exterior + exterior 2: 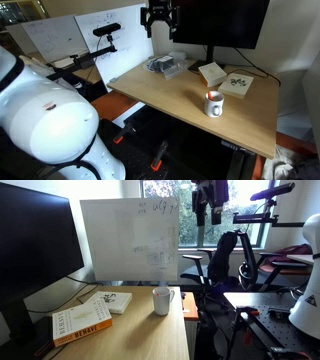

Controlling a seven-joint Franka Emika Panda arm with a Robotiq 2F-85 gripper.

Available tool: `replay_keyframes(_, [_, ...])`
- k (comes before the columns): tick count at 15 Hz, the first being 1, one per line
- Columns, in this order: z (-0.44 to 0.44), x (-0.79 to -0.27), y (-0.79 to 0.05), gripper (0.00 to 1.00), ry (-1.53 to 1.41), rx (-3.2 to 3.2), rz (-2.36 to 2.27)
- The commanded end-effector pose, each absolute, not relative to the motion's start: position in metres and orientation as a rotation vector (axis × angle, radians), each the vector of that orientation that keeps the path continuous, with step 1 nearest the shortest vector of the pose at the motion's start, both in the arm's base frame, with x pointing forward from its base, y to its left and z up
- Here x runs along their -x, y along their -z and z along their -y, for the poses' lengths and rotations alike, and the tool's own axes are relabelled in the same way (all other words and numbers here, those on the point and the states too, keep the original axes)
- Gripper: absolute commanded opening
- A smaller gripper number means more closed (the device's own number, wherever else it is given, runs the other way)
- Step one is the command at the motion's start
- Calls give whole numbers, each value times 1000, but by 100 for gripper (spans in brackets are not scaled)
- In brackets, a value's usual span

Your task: Move the cup slightly to the center of the desk

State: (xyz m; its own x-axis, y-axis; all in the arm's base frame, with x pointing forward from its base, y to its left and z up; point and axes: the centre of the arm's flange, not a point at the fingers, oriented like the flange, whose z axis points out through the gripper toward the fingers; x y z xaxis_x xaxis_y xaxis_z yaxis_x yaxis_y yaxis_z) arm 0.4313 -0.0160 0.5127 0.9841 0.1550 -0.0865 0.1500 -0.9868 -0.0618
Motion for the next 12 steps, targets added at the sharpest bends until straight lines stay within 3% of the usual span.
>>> replay_keyframes(1, [16,-431,-513,100,-140,3074,237])
replay_keyframes(12, [34,-447,-498,100,-120,3131,114])
